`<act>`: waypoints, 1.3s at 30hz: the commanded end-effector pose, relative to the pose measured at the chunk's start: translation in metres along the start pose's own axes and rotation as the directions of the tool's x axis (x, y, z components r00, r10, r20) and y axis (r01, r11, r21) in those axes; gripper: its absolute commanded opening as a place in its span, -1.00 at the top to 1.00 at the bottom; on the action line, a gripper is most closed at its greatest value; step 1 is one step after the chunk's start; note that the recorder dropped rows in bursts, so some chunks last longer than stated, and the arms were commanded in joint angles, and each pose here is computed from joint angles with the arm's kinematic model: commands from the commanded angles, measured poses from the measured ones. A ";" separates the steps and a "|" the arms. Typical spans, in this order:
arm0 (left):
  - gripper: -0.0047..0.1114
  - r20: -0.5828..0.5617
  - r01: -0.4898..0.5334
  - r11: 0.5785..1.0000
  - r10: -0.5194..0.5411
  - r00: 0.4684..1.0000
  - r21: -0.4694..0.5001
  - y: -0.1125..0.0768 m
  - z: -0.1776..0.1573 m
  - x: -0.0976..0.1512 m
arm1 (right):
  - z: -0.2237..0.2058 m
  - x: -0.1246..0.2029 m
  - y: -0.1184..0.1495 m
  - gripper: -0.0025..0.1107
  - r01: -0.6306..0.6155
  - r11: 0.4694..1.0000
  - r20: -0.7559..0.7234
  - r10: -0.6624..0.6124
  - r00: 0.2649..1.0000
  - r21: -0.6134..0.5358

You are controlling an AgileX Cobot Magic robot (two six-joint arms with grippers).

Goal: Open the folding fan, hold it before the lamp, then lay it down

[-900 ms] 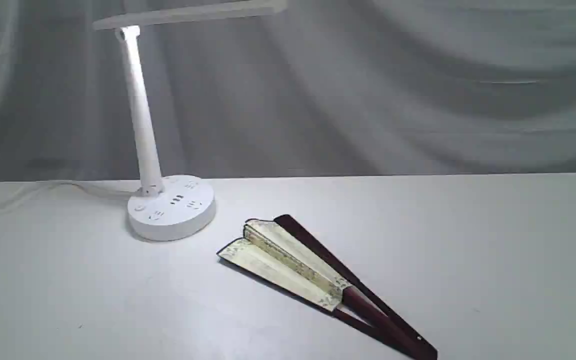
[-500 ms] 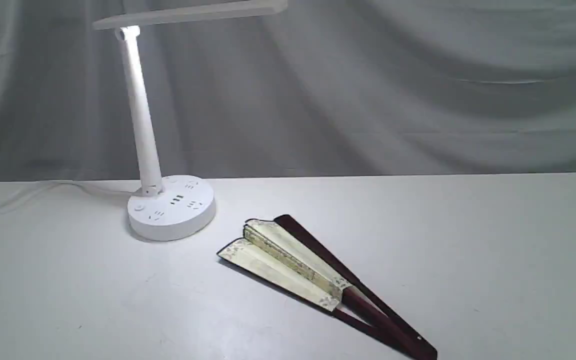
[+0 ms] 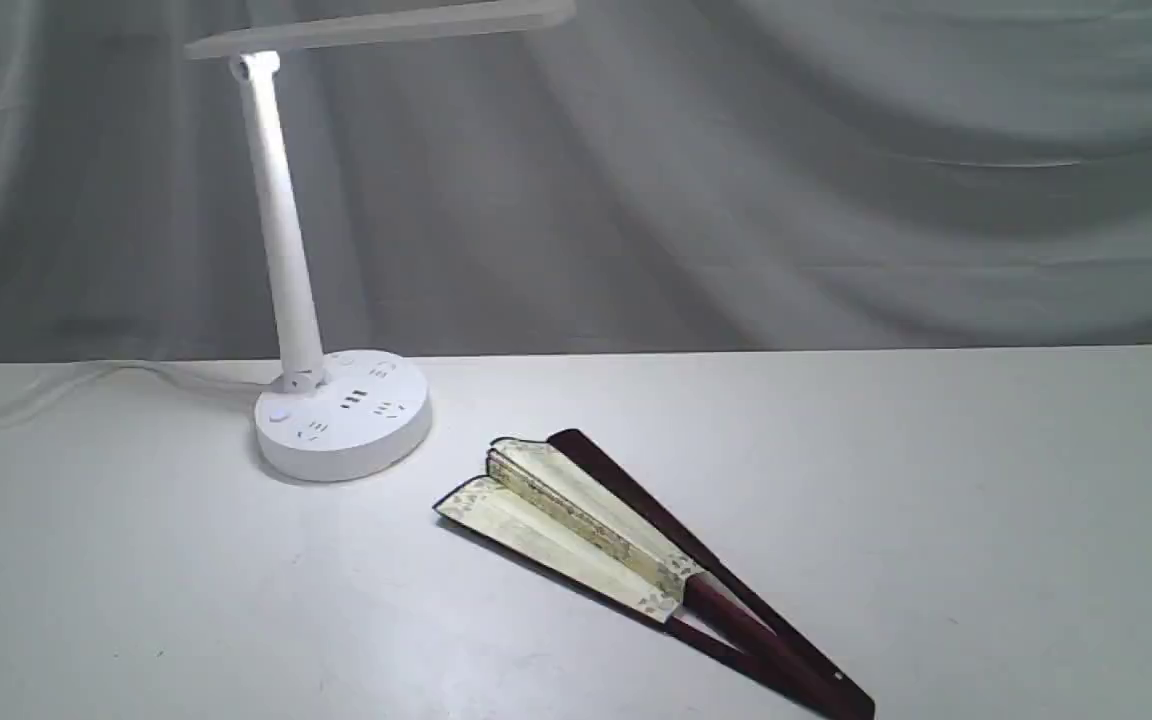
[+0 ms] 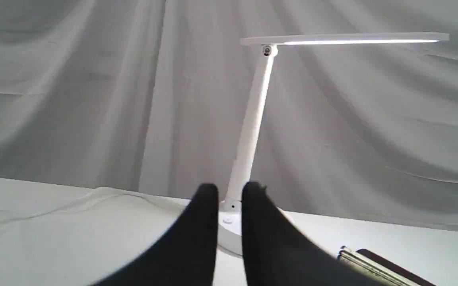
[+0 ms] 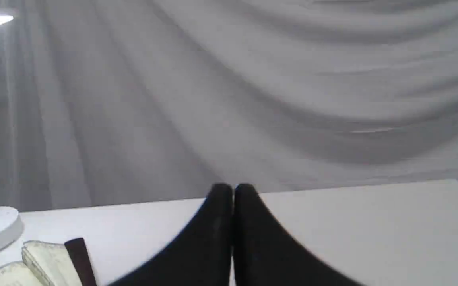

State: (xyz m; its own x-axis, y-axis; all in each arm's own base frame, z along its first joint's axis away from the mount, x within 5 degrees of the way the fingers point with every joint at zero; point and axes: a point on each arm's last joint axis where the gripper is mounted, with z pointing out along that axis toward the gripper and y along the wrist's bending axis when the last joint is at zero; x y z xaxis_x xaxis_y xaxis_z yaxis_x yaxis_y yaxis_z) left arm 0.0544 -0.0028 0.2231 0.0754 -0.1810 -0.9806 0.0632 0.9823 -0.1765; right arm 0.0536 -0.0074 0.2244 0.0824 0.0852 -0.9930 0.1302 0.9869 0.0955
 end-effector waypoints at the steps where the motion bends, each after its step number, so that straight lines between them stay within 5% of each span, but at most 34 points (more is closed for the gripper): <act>1: 0.72 0.017 0.057 0.998 -0.057 0.998 0.012 -0.004 -0.003 -0.019 | -0.004 -0.022 0.002 0.96 -0.009 1.000 0.041 0.010 0.999 -0.008; 17: 0.72 -0.037 0.032 0.999 -0.031 0.999 0.032 -0.023 -0.044 -0.107 | -0.009 -0.107 0.012 0.96 -0.005 1.000 -0.070 0.004 0.998 -0.013; 29: 0.72 0.018 -0.078 0.997 0.077 0.997 0.012 -0.024 -0.059 -0.131 | 0.040 -0.172 0.022 0.96 -0.077 0.997 -0.173 0.070 0.982 -0.033; 39: 0.72 -0.174 -0.077 0.997 0.074 0.982 -0.009 -0.024 0.000 -0.128 | 0.094 -0.169 0.021 0.96 -0.048 0.999 -0.286 0.043 0.957 -0.013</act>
State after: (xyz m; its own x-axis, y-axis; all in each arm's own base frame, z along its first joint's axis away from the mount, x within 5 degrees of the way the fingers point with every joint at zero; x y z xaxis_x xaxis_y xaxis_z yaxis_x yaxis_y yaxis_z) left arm 0.0330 -0.0024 0.3513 -0.0859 -0.1022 -0.9911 0.0473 0.9932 -0.1065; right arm 0.1277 -0.0125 0.4008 -0.1930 0.1768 -0.9651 0.1114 0.9812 0.1575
